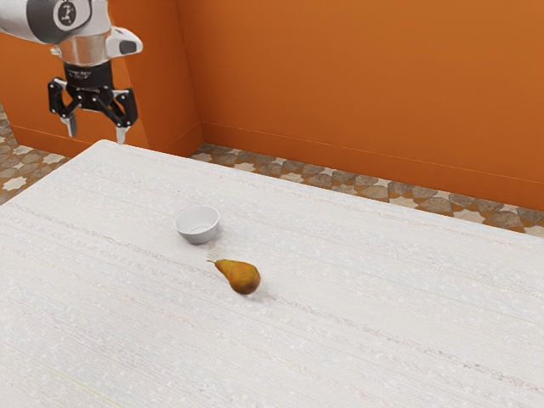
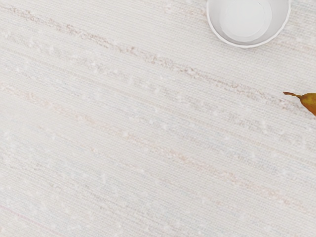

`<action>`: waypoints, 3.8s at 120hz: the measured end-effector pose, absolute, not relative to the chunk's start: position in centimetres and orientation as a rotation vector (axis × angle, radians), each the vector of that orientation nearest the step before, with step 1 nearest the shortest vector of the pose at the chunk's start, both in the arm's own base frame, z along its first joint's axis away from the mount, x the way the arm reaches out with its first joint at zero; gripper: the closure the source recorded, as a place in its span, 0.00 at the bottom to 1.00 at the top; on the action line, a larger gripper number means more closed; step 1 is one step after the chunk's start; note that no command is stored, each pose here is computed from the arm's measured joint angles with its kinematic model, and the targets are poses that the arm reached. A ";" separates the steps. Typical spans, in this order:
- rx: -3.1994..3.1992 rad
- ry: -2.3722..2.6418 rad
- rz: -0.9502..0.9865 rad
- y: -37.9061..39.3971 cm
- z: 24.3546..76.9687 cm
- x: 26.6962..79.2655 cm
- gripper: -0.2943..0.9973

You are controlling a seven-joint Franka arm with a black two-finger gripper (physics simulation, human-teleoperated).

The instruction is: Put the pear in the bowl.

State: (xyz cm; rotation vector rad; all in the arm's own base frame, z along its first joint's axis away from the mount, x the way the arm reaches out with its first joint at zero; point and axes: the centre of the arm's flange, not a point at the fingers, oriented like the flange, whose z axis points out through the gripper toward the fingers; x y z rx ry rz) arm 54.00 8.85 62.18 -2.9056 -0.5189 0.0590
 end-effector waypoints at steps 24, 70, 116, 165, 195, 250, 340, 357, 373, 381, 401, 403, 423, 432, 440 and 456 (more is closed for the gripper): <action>-2.914 -0.514 0.016 8.6 62.5 53.8 0.23; -3.040 -0.470 0.103 1.7 49.8 56.3 0.23; -3.040 -1.183 0.312 0.0 38.0 59.5 0.23; -2.835 -1.712 0.424 -1.4 32.1 60.7 0.23; -2.733 -1.884 0.419 -1.6 29.8 63.5 0.23; -2.596 -2.065 0.459 -1.8 27.0 64.5 0.23; -2.490 -2.161 0.493 -2.0 23.8 65.3 0.24; -2.495 -2.150 0.491 -2.7 23.8 65.3 0.33; -2.495 -2.146 0.486 -2.8 23.9 65.2 0.41; -2.494 -2.147 0.484 -2.7 24.0 65.3 0.43; -2.495 -2.151 0.473 -2.7 24.5 65.3 0.51; -2.494 -2.151 0.471 -2.6 24.6 65.3 0.51; -2.513 -2.158 0.424 -2.6 26.8 65.6 0.60; -2.522 -2.163 0.392 -2.3 28.2 65.6 0.62; -2.526 -2.172 0.348 -1.5 29.8 65.7 0.63; -2.511 -2.203 0.271 0.7 32.6 65.7 0.63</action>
